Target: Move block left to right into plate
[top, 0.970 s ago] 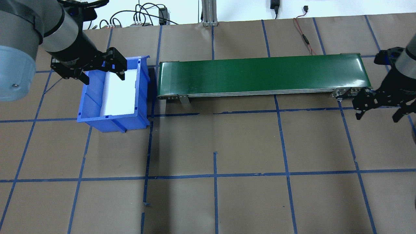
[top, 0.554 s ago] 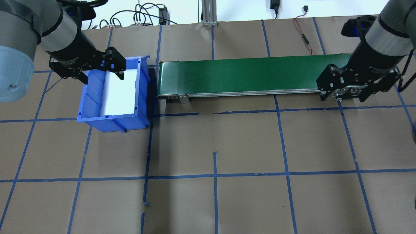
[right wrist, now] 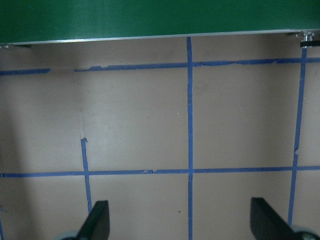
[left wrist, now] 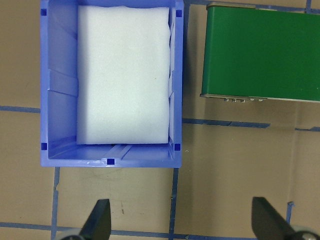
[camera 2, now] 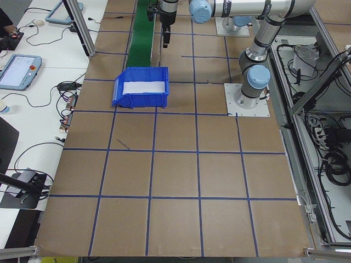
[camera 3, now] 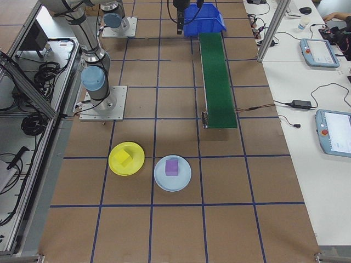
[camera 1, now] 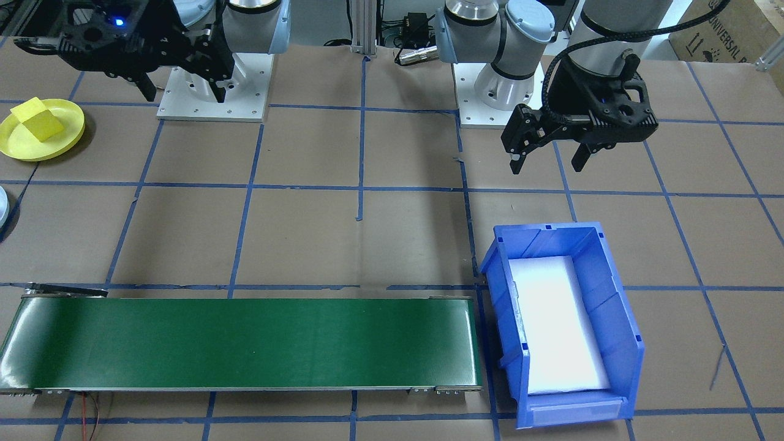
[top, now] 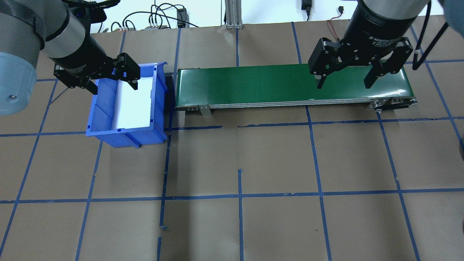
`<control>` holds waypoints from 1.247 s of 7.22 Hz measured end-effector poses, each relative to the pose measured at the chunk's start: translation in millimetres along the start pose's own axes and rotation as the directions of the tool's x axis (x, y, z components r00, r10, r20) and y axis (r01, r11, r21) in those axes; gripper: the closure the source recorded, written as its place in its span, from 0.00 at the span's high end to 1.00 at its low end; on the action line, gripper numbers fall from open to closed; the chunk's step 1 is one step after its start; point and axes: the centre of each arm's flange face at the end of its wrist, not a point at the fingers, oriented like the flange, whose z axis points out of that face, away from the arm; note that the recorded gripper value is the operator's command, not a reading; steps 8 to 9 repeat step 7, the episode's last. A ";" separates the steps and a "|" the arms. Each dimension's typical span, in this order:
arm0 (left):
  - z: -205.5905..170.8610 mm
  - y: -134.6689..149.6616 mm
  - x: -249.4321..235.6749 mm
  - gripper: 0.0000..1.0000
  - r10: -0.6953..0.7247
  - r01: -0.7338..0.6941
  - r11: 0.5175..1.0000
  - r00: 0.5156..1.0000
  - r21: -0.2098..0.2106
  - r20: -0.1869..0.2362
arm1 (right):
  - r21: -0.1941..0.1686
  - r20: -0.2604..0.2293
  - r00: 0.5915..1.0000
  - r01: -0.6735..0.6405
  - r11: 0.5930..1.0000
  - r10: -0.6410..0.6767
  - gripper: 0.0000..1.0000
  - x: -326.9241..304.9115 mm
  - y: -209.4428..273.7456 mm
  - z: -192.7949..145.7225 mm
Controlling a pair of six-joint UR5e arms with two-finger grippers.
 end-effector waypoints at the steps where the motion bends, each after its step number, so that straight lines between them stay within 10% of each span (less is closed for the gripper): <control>1: -0.8 0.4 -1.2 1.00 -0.001 0.001 1.000 1.000 0.000 0.001 | 0.037 0.001 1.000 0.005 0.999 -0.005 1.00 -1.1 -11.3 9.0; 9: -0.7 -0.1 -4.8 1.00 0.016 -0.016 1.000 1.000 0.000 0.002 | 0.028 -0.007 1.000 -0.013 1.000 0.013 1.00 4.6 -15.6 31.2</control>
